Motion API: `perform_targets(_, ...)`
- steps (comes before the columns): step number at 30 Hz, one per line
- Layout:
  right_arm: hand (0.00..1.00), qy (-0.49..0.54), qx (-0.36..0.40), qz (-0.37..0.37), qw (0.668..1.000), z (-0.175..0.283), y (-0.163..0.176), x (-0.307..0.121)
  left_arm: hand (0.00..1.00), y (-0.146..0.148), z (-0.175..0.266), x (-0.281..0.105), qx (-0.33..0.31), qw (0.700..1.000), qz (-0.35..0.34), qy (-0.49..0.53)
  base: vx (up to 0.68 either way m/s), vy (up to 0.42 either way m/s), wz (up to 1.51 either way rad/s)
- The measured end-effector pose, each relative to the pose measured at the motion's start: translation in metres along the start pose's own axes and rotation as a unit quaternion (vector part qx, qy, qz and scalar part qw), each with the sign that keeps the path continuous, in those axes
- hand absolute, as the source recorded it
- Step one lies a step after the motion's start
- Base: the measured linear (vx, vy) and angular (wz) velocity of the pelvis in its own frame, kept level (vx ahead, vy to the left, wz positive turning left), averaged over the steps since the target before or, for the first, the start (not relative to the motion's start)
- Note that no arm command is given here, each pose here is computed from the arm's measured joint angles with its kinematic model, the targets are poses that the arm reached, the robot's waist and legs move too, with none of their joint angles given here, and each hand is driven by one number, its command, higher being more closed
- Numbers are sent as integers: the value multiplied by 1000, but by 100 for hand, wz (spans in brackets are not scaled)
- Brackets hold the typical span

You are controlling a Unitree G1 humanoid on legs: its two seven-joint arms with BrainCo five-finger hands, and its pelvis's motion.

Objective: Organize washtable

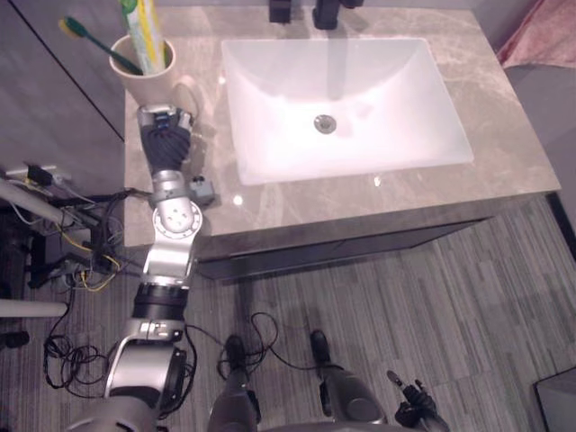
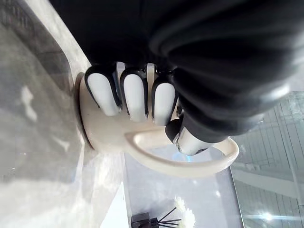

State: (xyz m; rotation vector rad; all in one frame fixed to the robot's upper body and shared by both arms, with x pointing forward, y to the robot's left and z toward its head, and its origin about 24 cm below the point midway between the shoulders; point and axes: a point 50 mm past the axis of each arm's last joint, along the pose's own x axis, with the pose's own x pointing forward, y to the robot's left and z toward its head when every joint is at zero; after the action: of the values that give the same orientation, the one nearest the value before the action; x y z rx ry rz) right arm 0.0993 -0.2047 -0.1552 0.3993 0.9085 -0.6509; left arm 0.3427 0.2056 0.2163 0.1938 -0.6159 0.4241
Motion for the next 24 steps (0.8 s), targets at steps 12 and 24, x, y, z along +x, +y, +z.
perform_targets(12,0,3,-19,14,1000,-3,6,-1,100,8,15,21,-3,1000,25,-15,-1,-1,-4)
perform_targets(24,0,1,-33,18,999,-1,4,-1,100,9,29,44,10,999,38,-29,-41,-38,-13)
